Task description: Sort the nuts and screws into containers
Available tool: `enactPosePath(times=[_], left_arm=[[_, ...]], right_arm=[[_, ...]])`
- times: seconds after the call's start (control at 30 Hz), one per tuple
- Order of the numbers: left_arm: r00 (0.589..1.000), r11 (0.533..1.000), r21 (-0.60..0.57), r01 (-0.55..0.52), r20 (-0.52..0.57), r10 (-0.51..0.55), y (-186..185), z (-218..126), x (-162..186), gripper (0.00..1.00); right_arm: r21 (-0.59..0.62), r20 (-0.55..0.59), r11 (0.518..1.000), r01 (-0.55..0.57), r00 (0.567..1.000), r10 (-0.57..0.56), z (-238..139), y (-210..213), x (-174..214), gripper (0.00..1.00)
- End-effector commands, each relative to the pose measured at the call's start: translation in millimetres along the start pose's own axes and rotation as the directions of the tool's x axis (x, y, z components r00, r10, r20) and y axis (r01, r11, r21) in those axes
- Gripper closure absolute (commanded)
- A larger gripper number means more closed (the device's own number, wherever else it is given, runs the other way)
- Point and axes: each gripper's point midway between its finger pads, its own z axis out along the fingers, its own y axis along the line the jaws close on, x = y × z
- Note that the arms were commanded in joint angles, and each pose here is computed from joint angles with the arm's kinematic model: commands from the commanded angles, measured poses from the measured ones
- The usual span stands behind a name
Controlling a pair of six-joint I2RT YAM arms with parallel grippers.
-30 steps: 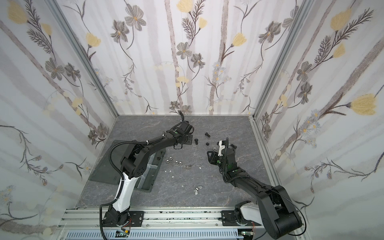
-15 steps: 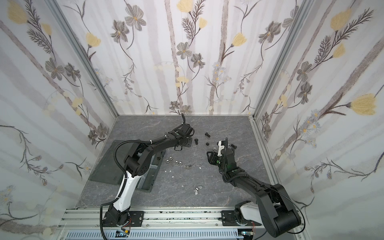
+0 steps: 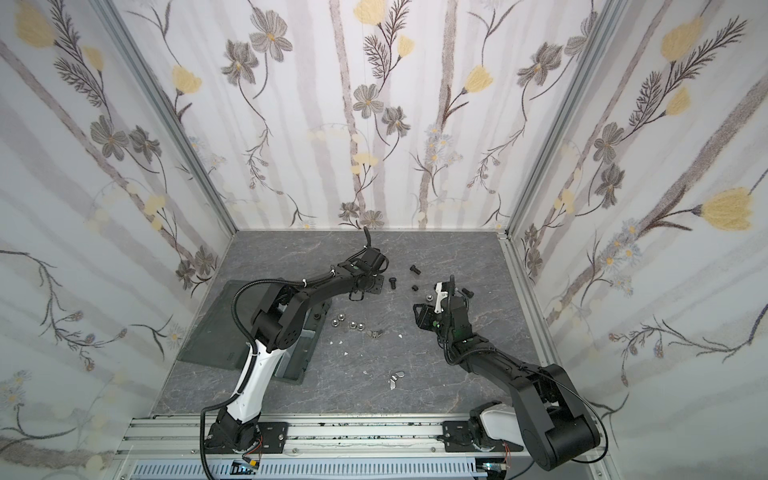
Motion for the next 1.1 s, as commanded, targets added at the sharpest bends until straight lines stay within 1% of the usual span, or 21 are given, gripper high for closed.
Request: enactPosePath(times=[0.0,0.2,0.43,0.67,0.87,1.07], left_arm=[[1.0,1.0,0.001,-0.006,0.0,0.006,-1,3,-1,0.71],[1.0,1.0,0.016,-0.005,0.001,0.005,-5,2,-1,0.8],[1.0,1.0,0.008,0.001,0.012,-0.001,-3,-3,-5,0.85],[0.996,0.998,0.047,0.033,0.077,-0.037,-6,-29,-23,0.93],[0.991,0.997,0.052,0.056,0.116,-0.062,-1,-55,-32,0.95],[0.987,0.996,0.03,0.088,0.131,-0.092,14,-80,-20,0.99]], right_arm=[[-0.016,0.031,1.0,0.007,0.999,-0.007,1,6,-8,0.54],[-0.016,0.031,1.0,0.008,0.999,-0.007,1,6,-8,0.54],[-0.016,0.027,1.0,0.009,1.0,-0.009,2,6,-7,0.54],[-0.016,0.025,1.0,0.009,1.0,-0.009,3,6,-7,0.54],[-0.017,0.027,1.0,0.012,1.0,-0.012,2,7,-7,0.54],[-0.02,0.03,1.0,0.015,0.999,-0.015,1,8,-8,0.54]])
